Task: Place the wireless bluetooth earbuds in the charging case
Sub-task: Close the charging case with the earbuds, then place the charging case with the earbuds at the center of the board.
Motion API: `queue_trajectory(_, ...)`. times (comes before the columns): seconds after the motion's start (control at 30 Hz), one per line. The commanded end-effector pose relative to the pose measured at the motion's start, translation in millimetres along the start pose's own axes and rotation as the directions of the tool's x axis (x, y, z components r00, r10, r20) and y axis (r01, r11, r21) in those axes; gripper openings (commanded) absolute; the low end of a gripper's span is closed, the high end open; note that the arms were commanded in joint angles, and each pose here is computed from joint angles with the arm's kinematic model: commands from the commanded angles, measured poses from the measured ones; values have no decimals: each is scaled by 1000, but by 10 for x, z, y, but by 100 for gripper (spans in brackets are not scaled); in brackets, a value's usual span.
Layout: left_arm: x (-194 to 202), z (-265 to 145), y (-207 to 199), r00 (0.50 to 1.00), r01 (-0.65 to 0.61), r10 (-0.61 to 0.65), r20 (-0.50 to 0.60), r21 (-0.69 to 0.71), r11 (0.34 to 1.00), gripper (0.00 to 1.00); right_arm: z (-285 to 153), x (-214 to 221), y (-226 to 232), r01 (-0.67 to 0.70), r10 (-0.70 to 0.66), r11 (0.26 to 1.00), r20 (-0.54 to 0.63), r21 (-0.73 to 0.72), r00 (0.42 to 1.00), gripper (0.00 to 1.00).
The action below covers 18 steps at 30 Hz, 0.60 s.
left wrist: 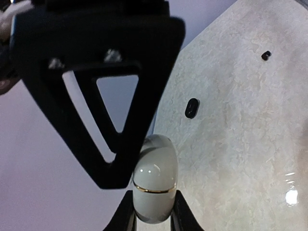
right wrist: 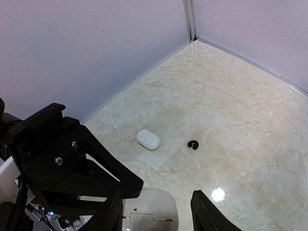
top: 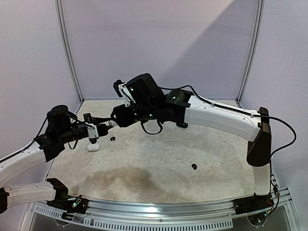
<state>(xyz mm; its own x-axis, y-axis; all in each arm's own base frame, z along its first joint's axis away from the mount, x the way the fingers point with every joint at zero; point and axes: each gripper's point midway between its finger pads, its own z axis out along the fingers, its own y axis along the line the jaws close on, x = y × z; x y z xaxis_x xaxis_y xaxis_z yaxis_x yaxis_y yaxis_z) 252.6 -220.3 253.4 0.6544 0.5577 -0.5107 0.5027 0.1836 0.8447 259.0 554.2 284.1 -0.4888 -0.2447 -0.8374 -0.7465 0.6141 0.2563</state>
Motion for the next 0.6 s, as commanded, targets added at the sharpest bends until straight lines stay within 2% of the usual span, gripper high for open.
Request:
queue_trajectory(0.0,-79,-36,251,993,118,-118,11,-71,990,0,-206,268,-198,-18,24,996,-75,85,997,50)
queue_trajectory(0.07,-63,-14,148,955,298,-298,10,-16,954,0,-353,125,-363,-65,69,992,-33,107,997,51)
queue_trajectory(0.13,-42,20,-11,851,524,-524,-25,63,849,0,-488,2,-621,-112,113,983,0,146,994,55)
queue_trajectory(0.2,-11,50,-201,689,724,-718,-99,126,678,0,-649,-68,-916,-131,133,974,-1,184,991,61)
queue_trajectory(0.27,33,87,-331,487,873,-853,-188,137,468,0,-757,-26,-1322,-124,140,960,-43,252,989,69)
queue_trajectory(0.4,114,212,-458,118,991,-942,-314,92,94,0,-776,219,-2164,-103,156,949,-161,298,975,92)
queue_trajectory(0.47,195,320,-506,6,999,-932,-362,50,-14,0,-721,325,-2435,-88,147,961,-214,261,966,98)
queue_trajectory(0.57,387,491,-518,-122,993,-903,-412,-55,-109,0,-590,502,-2912,-11,95,964,-305,267,948,99)
